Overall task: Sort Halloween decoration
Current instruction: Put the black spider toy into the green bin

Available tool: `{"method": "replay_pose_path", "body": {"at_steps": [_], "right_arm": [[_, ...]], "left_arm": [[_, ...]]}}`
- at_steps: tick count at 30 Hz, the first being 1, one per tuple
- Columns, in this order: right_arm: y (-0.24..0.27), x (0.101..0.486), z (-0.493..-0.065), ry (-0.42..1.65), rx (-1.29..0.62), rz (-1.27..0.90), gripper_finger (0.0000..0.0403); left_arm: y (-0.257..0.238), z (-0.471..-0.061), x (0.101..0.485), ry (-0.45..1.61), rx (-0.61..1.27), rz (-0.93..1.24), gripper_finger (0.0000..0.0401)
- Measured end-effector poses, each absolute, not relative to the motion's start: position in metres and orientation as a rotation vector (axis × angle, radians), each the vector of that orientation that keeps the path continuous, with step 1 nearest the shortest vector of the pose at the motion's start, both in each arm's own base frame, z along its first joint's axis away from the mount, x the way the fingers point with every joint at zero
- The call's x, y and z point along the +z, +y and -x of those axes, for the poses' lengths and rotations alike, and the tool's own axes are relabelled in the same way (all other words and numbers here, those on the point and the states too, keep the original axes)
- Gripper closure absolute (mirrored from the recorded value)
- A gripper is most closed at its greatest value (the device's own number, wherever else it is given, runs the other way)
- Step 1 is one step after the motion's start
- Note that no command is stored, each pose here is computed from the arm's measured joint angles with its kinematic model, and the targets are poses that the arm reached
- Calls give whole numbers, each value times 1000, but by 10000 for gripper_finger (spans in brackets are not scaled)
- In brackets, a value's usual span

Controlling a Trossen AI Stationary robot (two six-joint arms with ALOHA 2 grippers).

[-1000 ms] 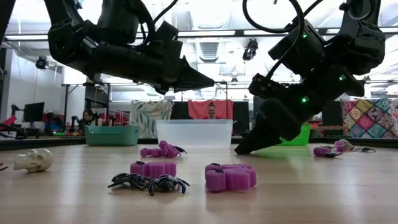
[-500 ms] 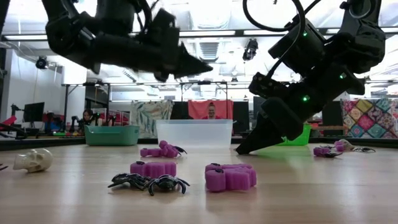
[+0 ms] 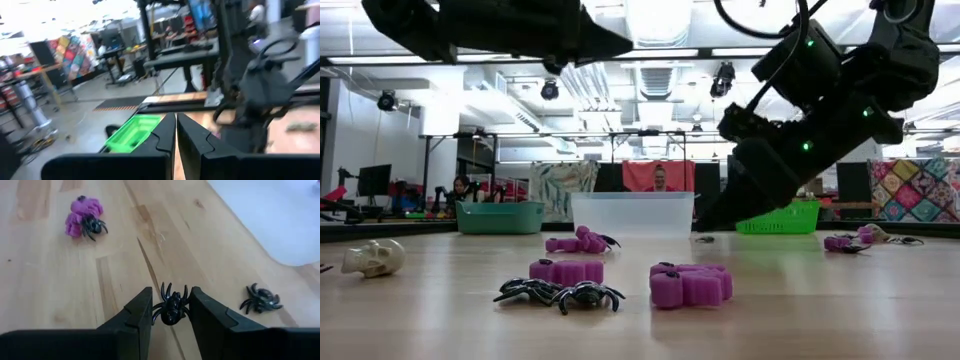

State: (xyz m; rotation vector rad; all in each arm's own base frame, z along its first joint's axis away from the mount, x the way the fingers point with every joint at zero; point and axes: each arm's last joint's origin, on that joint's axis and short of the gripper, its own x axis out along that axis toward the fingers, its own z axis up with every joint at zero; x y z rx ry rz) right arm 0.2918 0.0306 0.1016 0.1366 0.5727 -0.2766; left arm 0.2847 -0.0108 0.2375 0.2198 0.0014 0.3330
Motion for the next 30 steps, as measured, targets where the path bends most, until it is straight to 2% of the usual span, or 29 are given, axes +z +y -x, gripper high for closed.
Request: {"method": "replay_pose_path", "body": {"at_steps": [6, 11, 15, 22, 30], "right_arm": [[25, 127, -291, 484, -291, -195, 294], [2, 154, -285, 463, -389, -268, 294], [-31, 179, -276, 516, -546, -304, 294], [-92, 198, -235, 742, -1047, -359, 294], [-146, 191, -210, 763, -1197, -444, 294]], "left_arm": [[-10, -280, 239, 30, 334, -220, 401], [-10, -280, 239, 31, 334, -216, 401], [-10, -280, 240, 27, 335, -215, 401], [-10, -280, 239, 27, 334, -204, 401], [-10, -281, 239, 34, 331, -195, 401]]}}
